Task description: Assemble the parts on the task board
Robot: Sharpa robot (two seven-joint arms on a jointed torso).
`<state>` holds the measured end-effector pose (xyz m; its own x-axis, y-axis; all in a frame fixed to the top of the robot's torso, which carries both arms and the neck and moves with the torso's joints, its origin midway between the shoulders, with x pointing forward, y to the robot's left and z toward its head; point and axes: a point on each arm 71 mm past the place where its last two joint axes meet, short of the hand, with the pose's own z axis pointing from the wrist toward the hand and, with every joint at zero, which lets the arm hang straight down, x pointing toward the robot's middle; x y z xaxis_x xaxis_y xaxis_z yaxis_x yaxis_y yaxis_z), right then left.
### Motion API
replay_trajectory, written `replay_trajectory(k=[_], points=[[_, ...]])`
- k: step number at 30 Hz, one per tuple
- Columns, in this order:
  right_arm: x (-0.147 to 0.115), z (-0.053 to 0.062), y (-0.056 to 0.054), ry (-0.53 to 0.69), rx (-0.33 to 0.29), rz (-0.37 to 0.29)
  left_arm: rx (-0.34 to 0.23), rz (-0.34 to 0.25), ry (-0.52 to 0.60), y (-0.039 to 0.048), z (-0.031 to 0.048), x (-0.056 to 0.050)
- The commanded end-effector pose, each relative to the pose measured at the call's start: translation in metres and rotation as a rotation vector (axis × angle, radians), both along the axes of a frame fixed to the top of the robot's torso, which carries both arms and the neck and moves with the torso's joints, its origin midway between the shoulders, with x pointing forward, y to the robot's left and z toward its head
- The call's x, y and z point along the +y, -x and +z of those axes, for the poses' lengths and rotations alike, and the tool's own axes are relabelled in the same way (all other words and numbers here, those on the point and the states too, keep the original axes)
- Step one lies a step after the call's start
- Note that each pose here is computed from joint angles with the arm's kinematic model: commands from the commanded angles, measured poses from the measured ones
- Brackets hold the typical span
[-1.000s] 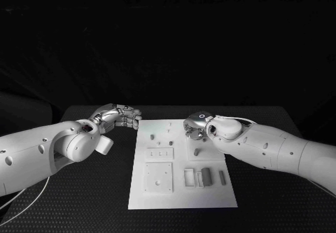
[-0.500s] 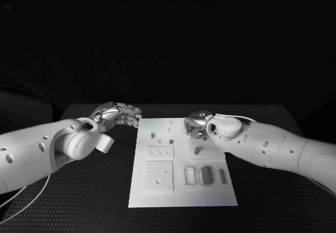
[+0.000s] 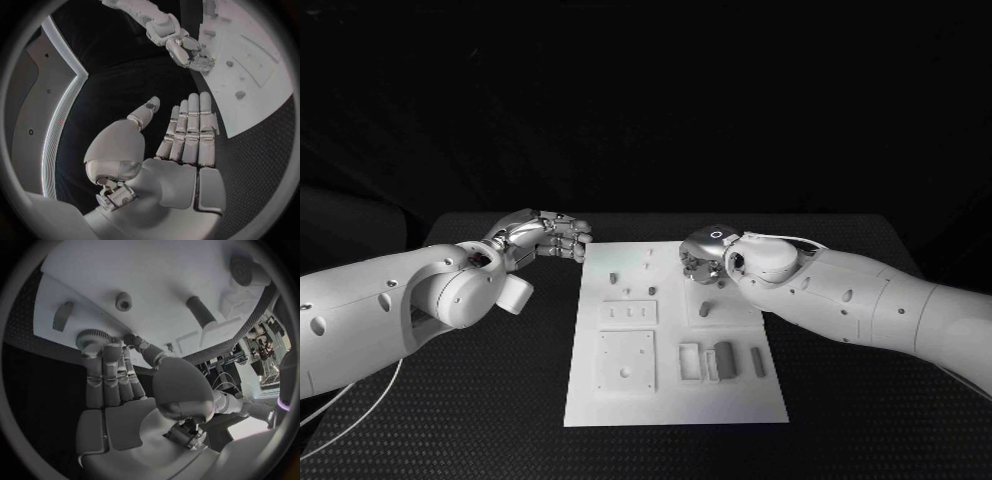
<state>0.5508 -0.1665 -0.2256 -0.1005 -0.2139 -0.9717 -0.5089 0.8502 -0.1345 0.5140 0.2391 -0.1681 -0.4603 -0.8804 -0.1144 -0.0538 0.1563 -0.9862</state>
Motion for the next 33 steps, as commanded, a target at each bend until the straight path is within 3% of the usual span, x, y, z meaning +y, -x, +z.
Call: replay_trajectory(k=[1, 33], points=[[0.001, -0.006, 0.002, 0.032, 0.021, 0.009, -0.003, -0.004, 0.007, -0.0001, 0.0013, -0.001], [0.020, 0.001, 0.005, -0.033, -0.050, 0.064, 0.002, -0.009, 0.006, -0.0011, 0.0007, -0.003]])
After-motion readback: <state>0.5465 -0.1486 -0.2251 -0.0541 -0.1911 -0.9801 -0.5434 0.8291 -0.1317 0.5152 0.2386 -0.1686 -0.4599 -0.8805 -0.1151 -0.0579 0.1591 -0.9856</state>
